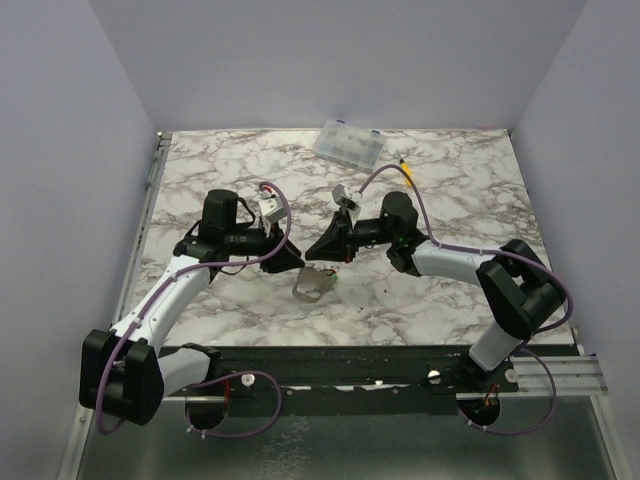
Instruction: Remove the keys from the keyring
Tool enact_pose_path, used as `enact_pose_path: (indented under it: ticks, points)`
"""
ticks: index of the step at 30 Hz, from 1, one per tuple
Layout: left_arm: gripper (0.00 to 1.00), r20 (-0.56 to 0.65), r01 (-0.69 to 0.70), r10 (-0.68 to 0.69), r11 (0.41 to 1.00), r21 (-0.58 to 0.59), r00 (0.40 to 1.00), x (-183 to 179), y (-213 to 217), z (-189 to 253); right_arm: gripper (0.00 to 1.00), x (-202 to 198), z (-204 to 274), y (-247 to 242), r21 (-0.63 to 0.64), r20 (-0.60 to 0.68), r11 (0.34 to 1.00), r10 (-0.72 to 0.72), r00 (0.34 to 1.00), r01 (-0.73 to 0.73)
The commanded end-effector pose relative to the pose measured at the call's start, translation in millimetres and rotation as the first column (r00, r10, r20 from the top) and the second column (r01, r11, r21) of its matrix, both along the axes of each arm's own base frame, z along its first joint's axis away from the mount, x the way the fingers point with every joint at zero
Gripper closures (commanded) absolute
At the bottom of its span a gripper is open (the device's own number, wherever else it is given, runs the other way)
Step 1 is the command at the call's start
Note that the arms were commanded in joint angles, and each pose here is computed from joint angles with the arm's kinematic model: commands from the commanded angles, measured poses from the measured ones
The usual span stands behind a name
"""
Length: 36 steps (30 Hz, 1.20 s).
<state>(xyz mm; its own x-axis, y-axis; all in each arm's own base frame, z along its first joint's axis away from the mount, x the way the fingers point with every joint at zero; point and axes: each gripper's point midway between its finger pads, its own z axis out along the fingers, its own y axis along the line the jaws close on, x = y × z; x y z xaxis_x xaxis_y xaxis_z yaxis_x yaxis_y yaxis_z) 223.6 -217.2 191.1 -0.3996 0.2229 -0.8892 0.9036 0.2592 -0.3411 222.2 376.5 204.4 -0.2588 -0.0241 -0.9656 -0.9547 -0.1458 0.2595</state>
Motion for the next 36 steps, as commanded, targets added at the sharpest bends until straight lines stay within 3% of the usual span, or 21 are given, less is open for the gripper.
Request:
enact_pose_path:
  ticks: [1,5,10,12,14,16,22,27,32,36]
  points:
    - [0.58,-0.013,0.044,-0.044,0.998,-0.044,0.999,-5,-4,-4,0.99,5,1,3,0.023,0.019,0.999,-0.023,1.000,0.023]
    - [0.58,-0.024,0.052,-0.053,0.997,-0.058,0.998,-5,-8,-6,0.99,6,-2,3,0.017,0.021,1.000,-0.027,0.999,0.027]
    - [0.58,0.002,-0.041,0.041,0.998,0.039,0.999,11,9,-10,0.99,6,-30,-3,-0.131,0.023,0.991,-0.004,1.000,0.007]
    - [0.57,0.010,-0.093,0.093,0.989,0.118,0.996,20,26,-23,0.90,17,-48,-6,-0.240,0.028,0.970,-0.034,0.999,0.040]
    - [0.52,-0.048,-0.173,0.183,0.970,0.170,0.982,29,50,-41,0.77,23,-61,-8,-0.325,0.004,0.945,-0.047,0.999,0.046]
    - [0.52,-0.124,-0.209,0.231,0.963,0.170,0.965,37,73,-49,0.71,27,-71,-9,-0.376,-0.022,0.925,-0.064,0.998,0.051]
    - [0.51,-0.311,-0.311,0.391,0.909,0.277,0.866,62,119,-89,0.62,32,-98,1,-0.443,-0.150,0.895,-0.124,0.981,0.045]
    - [0.51,-0.436,-0.287,0.414,0.900,0.327,0.799,64,122,-115,0.62,23,-124,5,-0.505,-0.223,0.863,-0.137,0.965,0.006]
    - [0.55,-0.580,-0.168,0.363,0.917,0.363,0.730,49,113,-143,0.61,17,-147,1,-0.551,-0.281,0.834,-0.163,0.946,-0.020]
    - [0.56,-0.631,-0.075,0.299,0.931,0.356,0.716,39,98,-153,0.61,13,-164,-2,-0.571,-0.312,0.820,-0.174,0.934,-0.038]
